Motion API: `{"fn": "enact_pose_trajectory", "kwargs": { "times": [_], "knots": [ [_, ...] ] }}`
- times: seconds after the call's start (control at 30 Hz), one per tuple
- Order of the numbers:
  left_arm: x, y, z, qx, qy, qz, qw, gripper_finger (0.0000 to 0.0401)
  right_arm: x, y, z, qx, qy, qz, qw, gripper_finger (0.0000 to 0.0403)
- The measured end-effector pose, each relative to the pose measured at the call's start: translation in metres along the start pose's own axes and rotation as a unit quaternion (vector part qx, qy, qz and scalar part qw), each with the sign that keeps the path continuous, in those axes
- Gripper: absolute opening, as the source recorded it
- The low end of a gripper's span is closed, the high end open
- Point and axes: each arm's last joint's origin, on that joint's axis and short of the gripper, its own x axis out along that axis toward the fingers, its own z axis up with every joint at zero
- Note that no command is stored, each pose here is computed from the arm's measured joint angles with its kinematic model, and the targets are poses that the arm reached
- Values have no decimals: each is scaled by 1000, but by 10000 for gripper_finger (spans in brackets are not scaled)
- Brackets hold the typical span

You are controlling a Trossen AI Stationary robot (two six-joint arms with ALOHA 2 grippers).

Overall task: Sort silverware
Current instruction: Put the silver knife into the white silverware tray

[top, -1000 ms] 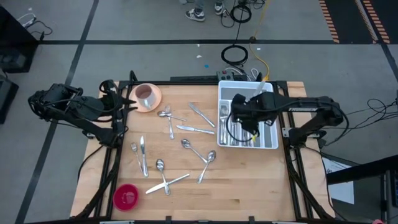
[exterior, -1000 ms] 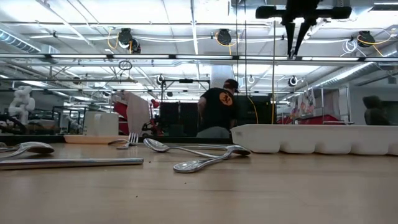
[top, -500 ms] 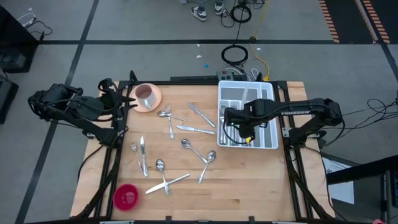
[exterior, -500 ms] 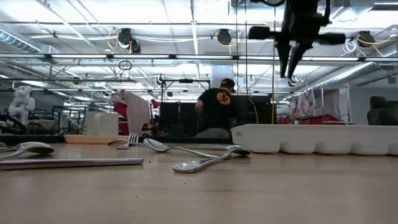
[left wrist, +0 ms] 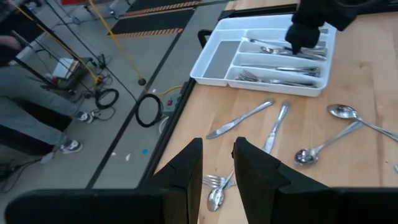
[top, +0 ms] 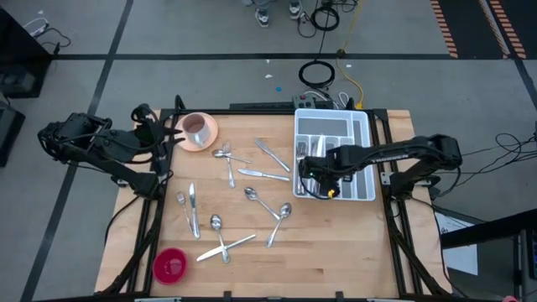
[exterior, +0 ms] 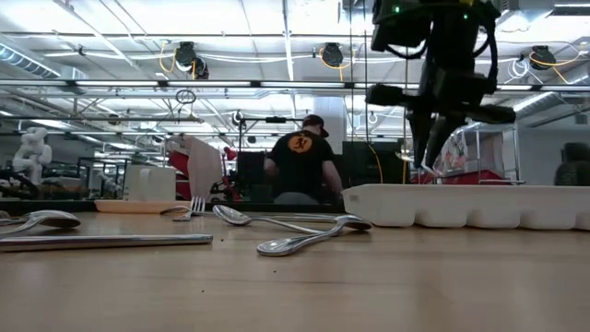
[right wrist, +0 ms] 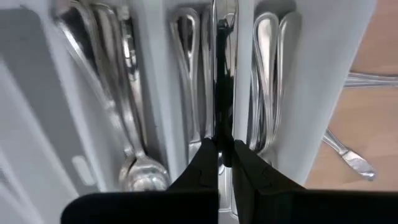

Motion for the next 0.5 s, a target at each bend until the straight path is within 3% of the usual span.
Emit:
{"fn": "enact_pose_trajectory", "kwargs": {
  "times": [0.5],
  "knots": [
    [0, 1, 0, -1, -3, 16, 1000, 96, 26, 9, -17, 4, -43, -9, 999, 0]
  ]
}}
